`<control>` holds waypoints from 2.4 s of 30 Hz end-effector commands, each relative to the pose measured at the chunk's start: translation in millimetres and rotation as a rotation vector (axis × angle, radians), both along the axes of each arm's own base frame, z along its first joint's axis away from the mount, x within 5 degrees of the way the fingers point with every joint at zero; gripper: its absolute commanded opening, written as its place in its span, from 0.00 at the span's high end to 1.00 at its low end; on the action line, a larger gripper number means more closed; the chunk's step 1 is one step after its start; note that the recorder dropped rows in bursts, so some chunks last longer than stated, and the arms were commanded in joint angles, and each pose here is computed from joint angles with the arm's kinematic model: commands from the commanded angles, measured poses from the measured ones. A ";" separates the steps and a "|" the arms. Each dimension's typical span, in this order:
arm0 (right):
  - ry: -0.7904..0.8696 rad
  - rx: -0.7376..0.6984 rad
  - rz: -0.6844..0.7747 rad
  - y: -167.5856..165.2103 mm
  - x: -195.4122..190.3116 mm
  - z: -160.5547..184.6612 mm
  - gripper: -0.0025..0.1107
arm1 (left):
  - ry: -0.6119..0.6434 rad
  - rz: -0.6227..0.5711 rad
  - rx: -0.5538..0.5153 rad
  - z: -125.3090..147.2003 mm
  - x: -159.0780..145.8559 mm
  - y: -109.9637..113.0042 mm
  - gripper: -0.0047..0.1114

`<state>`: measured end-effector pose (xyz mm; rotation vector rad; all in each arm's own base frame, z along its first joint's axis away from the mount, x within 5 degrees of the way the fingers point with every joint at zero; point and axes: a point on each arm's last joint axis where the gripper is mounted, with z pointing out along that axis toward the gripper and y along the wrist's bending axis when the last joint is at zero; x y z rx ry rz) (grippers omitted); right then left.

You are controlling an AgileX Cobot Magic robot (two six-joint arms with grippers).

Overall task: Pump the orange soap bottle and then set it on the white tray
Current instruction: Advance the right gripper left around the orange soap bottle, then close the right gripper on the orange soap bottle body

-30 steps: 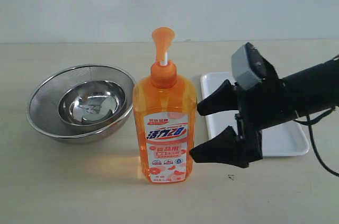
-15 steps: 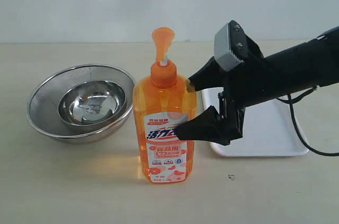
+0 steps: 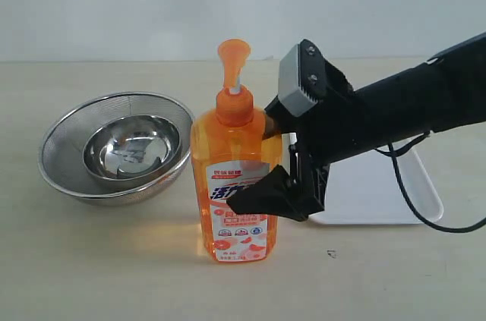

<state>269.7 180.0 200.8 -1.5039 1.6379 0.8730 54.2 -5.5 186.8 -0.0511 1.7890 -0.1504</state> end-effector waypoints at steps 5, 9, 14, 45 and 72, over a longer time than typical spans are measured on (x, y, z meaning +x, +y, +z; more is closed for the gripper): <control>0.030 0.009 -0.014 3.0 4.6 -9.3 0.10 | -0.007 0.003 0.009 -0.5 0.1 0.3 0.92; 0.077 0.003 -0.010 4.5 6.5 -22.6 0.10 | -0.007 0.003 0.009 -0.5 0.1 0.3 0.92; 0.096 0.002 -0.008 5.3 7.8 -28.4 0.10 | -0.007 0.003 0.009 -0.5 0.1 0.3 0.92; 0.115 0.074 0.022 12.5 15.4 -20.4 0.10 | -0.007 0.003 0.009 -0.5 0.1 0.3 0.92; 0.171 0.089 0.014 13.1 13.7 -19.1 0.98 | -0.007 0.003 0.009 -0.5 0.1 0.3 0.92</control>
